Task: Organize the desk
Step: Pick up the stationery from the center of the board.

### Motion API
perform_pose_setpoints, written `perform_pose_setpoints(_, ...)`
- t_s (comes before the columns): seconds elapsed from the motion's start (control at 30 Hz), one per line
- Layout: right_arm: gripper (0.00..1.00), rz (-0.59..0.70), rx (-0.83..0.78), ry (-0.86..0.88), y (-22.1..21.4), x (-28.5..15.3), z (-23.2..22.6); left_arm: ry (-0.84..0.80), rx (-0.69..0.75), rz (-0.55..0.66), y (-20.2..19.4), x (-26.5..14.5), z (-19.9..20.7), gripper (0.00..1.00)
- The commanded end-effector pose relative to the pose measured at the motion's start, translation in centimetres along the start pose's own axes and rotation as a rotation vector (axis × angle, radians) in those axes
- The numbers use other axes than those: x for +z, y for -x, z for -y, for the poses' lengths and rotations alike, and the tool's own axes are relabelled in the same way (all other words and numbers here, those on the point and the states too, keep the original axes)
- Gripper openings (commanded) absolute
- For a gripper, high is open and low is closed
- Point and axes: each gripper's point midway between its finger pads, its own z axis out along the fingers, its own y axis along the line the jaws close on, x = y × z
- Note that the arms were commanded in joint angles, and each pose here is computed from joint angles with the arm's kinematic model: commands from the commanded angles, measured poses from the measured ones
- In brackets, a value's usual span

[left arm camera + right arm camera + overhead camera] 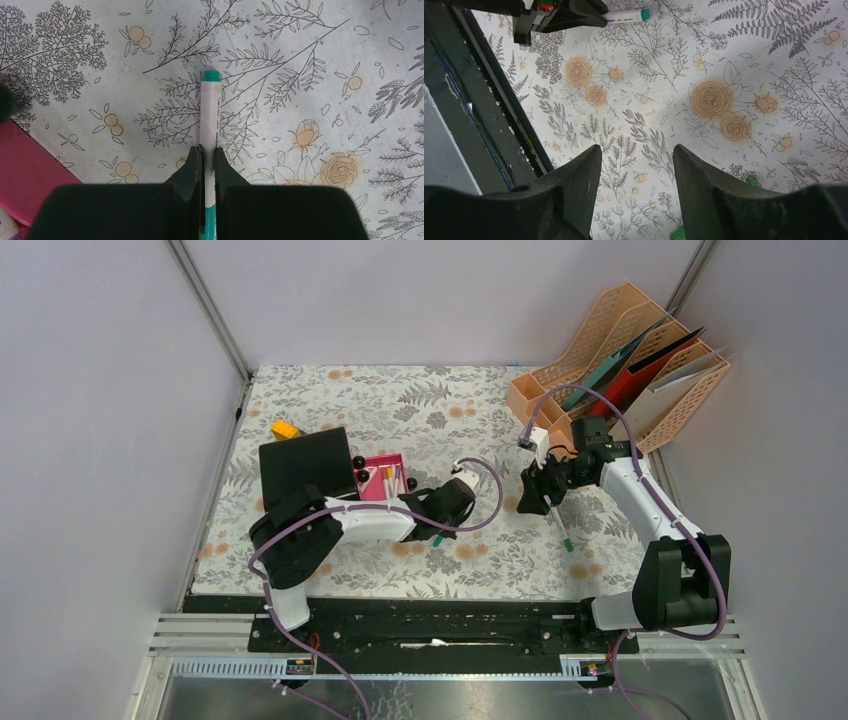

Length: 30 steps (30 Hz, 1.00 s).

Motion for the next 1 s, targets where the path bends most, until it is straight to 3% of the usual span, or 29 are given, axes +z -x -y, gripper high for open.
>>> perform_pose_setpoints(0.0, 0.61, 0.025, -0.018, -0.017, 0.6, -0.5, -0.1, 0.021, 0.001, 0.026, 0.6, -0.7, -0.4, 0.00)
perform_pose_setpoints(0.33, 0.61, 0.026, -0.020, -0.015, 0.6, -0.6, -0.2, 0.056, -0.042, 0.209, 5.1, -5.0, -1.7, 0.00)
perform_pose_setpoints(0.5, 0.61, 0.029, -0.023, -0.019, 0.7, -0.7, -0.2, 0.173, -0.046, 0.267, 6.6, -6.6, -4.1, 0.00)
perform_pose_setpoints(0.7, 0.61, 0.028, -0.024, -0.020, 0.6, -0.7, -0.2, 0.348, -0.060, 0.311, 7.7, -8.4, -7.6, 0.00)
perform_pose_setpoints(0.97, 0.61, 0.027, -0.025, -0.021, 0.6, -0.7, -0.2, 0.454, -0.118, 0.291, 7.5, -8.7, -11.6, 0.00)
